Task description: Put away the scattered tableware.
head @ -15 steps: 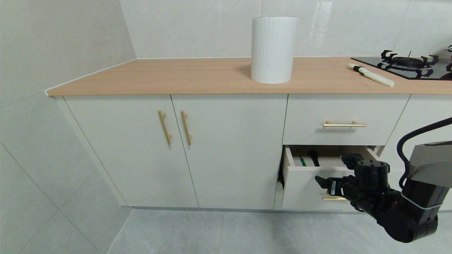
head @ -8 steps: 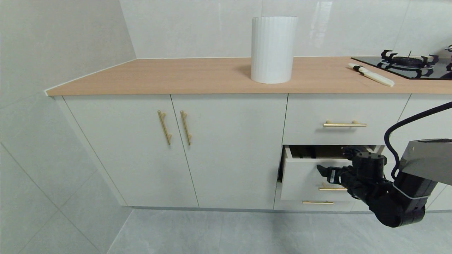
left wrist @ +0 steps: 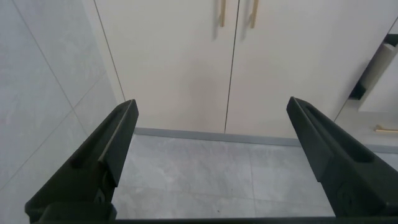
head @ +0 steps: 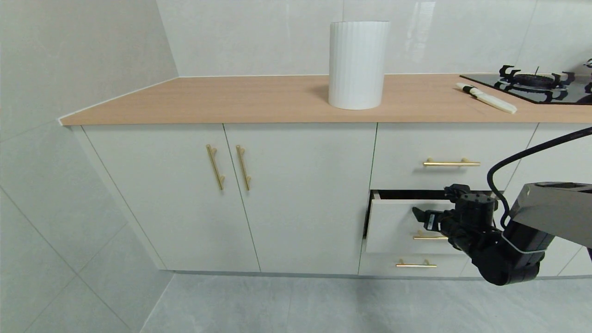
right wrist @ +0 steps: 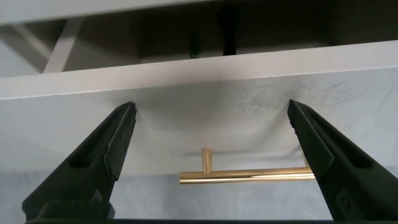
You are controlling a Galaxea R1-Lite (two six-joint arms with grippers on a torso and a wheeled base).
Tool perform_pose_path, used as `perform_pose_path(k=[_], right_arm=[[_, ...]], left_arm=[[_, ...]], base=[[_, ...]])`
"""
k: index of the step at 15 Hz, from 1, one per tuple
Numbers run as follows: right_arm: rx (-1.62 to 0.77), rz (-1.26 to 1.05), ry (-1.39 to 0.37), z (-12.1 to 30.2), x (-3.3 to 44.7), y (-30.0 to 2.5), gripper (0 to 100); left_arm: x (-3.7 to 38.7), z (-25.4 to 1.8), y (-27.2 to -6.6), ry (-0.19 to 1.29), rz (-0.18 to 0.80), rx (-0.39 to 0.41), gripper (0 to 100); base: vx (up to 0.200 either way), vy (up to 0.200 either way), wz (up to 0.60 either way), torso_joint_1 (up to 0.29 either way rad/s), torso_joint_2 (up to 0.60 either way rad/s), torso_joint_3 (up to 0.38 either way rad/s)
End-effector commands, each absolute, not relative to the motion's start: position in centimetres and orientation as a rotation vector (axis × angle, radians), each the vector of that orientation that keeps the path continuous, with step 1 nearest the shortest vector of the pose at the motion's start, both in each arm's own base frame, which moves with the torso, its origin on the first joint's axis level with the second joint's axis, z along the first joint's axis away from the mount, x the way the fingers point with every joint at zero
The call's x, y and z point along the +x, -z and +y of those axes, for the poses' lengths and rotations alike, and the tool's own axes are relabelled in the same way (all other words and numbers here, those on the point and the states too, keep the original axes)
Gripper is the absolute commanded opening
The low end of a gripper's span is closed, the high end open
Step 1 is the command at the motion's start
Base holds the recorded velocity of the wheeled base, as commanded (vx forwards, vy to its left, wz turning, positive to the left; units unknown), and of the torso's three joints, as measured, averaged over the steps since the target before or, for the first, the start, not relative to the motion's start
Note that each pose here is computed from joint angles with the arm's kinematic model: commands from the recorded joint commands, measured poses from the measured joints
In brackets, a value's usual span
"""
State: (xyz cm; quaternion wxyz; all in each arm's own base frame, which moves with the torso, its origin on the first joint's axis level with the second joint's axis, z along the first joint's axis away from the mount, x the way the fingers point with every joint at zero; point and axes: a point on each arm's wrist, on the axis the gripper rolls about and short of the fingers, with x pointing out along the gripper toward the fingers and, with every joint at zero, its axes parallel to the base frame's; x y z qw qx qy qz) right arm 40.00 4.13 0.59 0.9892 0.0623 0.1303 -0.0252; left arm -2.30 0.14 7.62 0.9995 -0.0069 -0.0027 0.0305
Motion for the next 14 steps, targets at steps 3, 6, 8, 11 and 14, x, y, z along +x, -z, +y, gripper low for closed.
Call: perform_pose_path(k=[3, 6, 8, 11, 14], right_arm=[[0.131, 0.233, 0.065, 3.6, 41.5, 0.0, 100], [0.137, 0.208, 0.084, 2.9, 42.5, 0.1, 100], [0.137, 0.208, 0.084, 2.9, 42.5, 0.1, 100], [0.141, 0.162, 0.095, 2.9, 43.7, -0.3, 100], [0.144, 0.119, 0.117, 2.9, 45.1, -0.2, 100]], left_arm=[[-2.3, 0.1, -7.6, -0.061, -0.005, -0.014, 100], [-2.3, 0.1, -7.6, -0.061, -0.005, -0.014, 100], [-2.3, 0.1, -7.6, -0.061, -0.005, -0.014, 100], [-2.3, 0.1, -7.6, -0.061, -0.005, -0.014, 100], [-2.3, 0.1, -7.6, -0.061, -0.005, -0.014, 100]], base=[[0.0, 0.0, 0.0, 0.0, 0.0, 0.0], [0.0, 0.0, 0.0, 0.0, 0.0, 0.0], [0.0, 0.0, 0.0, 0.0, 0.0, 0.0], [0.0, 0.0, 0.0, 0.0, 0.0, 0.0], [0.0, 0.0, 0.0, 0.0, 0.0, 0.0]])
